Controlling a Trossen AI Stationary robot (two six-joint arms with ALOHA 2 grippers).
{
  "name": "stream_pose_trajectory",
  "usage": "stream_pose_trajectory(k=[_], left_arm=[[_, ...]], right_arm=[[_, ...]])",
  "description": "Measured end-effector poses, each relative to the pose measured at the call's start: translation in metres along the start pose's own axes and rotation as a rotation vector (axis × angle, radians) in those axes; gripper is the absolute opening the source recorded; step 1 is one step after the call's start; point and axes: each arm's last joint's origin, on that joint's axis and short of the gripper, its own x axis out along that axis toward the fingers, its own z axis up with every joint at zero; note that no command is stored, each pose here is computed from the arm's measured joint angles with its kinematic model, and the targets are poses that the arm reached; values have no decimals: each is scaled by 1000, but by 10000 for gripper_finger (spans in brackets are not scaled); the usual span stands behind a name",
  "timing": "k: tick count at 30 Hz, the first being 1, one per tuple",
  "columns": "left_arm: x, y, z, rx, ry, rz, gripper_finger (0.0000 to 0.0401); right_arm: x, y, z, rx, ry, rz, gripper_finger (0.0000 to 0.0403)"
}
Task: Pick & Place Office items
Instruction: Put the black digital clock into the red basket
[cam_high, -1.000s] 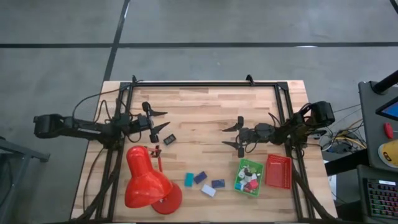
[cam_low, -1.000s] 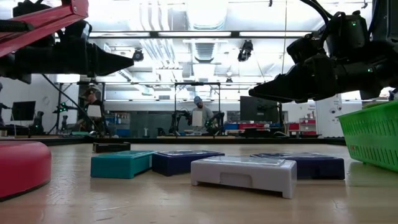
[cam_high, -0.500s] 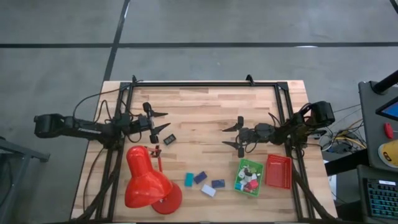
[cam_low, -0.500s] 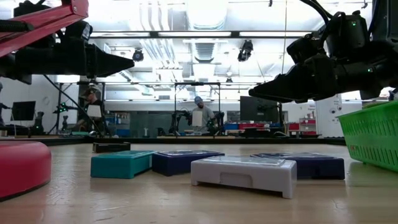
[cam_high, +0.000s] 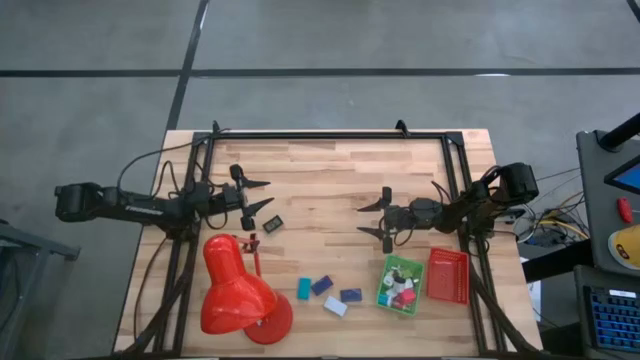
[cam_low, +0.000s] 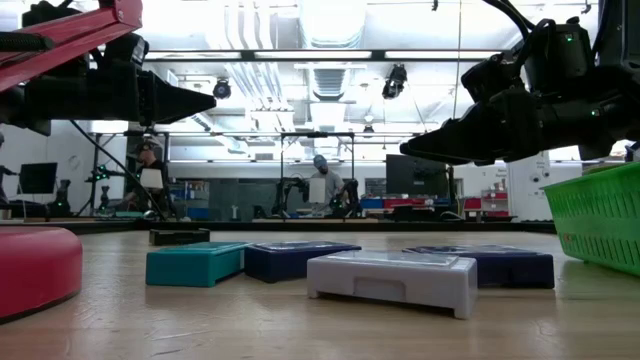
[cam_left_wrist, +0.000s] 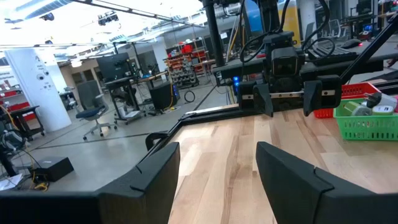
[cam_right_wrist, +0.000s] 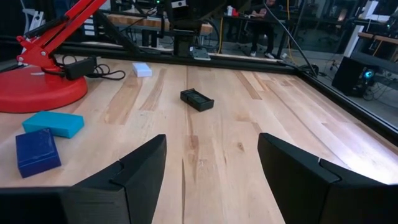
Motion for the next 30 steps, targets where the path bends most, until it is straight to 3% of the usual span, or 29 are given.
stream_pose_trajectory(k=[10, 20, 25, 30], left_arm=[[0, 0, 0, 0, 0, 0, 218], [0, 0, 0, 0, 0, 0, 218], [0, 0, 0, 0, 0, 0, 218], [0, 0, 0, 0, 0, 0, 218]], right_arm=[[1, 0, 2, 51, -15, 0, 249], [38, -1, 38, 44, -128, -40, 249], [63, -1, 52, 33, -55, -39, 249], [87, 0, 66, -69, 92, -28, 249]])
